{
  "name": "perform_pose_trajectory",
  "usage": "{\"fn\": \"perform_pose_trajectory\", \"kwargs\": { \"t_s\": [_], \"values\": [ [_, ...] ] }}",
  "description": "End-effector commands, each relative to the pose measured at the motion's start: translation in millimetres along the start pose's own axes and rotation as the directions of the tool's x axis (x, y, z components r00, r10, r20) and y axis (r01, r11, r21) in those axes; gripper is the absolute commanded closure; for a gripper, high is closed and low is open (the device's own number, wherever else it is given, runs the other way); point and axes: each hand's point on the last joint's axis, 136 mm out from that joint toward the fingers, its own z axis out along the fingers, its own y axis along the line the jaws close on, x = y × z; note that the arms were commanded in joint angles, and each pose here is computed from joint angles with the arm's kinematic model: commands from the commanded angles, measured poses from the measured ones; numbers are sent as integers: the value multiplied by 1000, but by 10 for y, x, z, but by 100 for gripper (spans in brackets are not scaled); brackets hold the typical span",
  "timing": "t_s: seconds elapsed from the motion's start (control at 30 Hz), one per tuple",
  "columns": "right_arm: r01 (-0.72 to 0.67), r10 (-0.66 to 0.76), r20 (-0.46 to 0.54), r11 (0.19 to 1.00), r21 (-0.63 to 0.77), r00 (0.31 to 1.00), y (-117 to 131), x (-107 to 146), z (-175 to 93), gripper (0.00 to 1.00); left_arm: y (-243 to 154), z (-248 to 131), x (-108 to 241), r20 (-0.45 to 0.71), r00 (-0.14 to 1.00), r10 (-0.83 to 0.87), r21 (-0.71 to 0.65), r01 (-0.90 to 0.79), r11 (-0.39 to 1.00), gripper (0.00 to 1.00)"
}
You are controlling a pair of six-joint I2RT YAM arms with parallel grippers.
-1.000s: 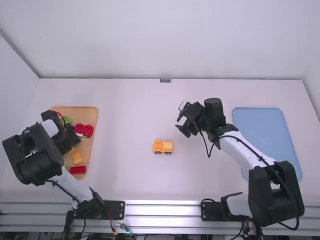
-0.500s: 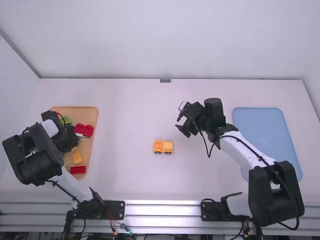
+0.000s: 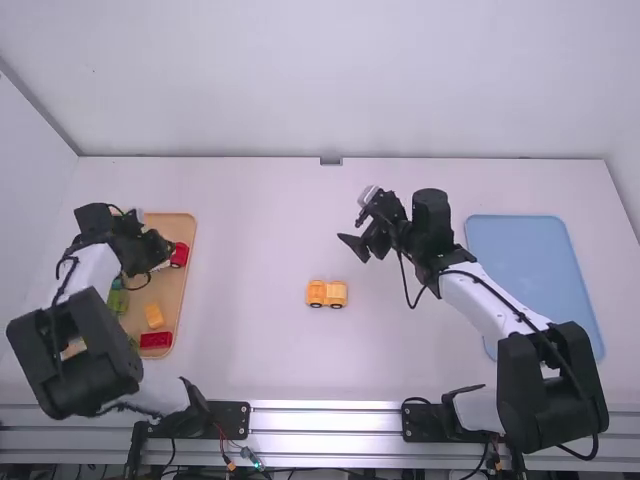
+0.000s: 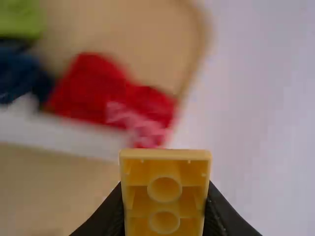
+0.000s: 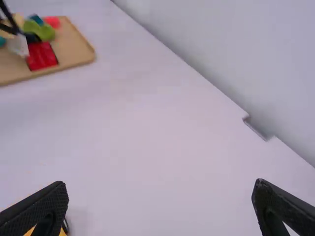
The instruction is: Assemble lego blocks to make yellow taxi
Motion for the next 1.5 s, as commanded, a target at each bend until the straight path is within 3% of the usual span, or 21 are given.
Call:
{"fn": "perform_pose_trajectory", "kwargs": {
  "t_s": [0.0,0.13,0.2,0.27,0.3,0.43,0.57,1.0,1.37,1.47],
  "values": [
    [-65,78,85,987,-147,993,231,-189,-13,1,-800,-111,177,58,970,235,324,-241,915,92],
    [-82,131,182,964,-253,975,328,-416,-18,1,-1488,-259,370,195,894,404,532,-442,722,92],
    [-115,194,218,937,-329,957,381,-507,-11,1,-1910,-366,565,312,812,493,633,-565,530,92],
    [-125,230,232,911,-394,945,440,-544,-10,1,-2130,-451,690,387,760,522,676,-619,400,92],
    [-124,253,238,884,-451,938,498,-557,-13,1,-2317,-540,812,462,708,535,700,-661,271,92],
    [-129,300,215,809,-574,929,568,-542,-13,4,-2644,-703,1010,579,624,525,705,-707,61,93],
    [-79,294,192,709,-701,936,688,-580,-93,13,-2886,-724,1073,608,596,524,691,-723,21,94],
    [-33,273,194,653,-756,942,884,-813,-83,25,-3125,-754,1223,645,551,530,668,-743,-41,96],
    [-14,263,211,655,-755,941,979,-851,-24,41,-3131,-758,1215,651,546,527,663,-748,-44,97],
    [-13,263,213,657,-754,941,996,-857,-6,50,-3134,-761,1209,655,543,525,659,-750,-45,96]
  ]
}}
